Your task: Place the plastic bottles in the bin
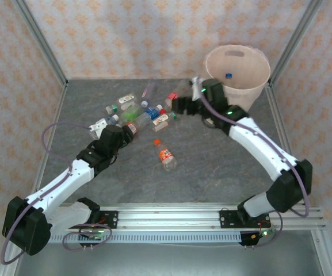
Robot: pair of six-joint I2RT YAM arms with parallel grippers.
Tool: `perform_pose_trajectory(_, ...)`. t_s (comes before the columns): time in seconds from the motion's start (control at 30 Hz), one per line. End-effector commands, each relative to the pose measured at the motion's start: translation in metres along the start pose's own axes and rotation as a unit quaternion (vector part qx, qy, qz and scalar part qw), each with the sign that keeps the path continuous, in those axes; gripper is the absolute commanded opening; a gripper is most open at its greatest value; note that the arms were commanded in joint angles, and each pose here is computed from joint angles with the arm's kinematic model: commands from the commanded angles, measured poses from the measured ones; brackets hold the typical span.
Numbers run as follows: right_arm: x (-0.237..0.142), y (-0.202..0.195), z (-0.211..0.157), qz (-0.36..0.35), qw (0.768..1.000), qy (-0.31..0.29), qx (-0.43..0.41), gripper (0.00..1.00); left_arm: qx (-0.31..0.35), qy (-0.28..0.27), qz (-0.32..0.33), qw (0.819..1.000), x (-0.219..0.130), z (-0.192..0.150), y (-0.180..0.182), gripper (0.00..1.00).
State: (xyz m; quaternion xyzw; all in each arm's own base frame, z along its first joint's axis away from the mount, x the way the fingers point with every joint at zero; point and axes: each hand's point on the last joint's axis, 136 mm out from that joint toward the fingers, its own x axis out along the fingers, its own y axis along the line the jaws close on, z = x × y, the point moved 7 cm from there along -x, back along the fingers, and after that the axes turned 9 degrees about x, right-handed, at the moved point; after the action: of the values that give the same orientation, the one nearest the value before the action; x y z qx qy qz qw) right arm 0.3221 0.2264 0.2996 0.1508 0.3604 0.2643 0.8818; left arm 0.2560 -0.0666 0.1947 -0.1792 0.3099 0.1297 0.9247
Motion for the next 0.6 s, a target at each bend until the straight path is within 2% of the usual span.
perform_pose_trajectory(0.0, 0.039, -0.008, -0.07, -0.065, 0.991, 0.114, 0.02, 0.99, -0.005, 0.0, 0.056, 0.998, 0.001, 0.002, 0.013, 1.0)
perform_pose_trajectory(0.17, 0.07, -0.004, -0.132, -0.11, 0.972, 0.208, -0.014, 0.99, -0.008, 0.008, 0.061, 0.998, 0.006, -0.001, 0.012, 1.0)
perform_pose_trajectory(0.4, 0.105, -0.003, -0.178, -0.129, 0.949, 0.284, -0.042, 0.99, -0.005, 0.02, 0.065, 0.998, 0.011, -0.005, 0.012, 1.0)
perform_pose_trajectory(0.57, 0.118, -0.011, -0.195, -0.182, 0.936, 0.293, -0.065, 0.85, -0.002, 0.024, 0.068, 0.997, 0.013, -0.005, 0.012, 1.0)
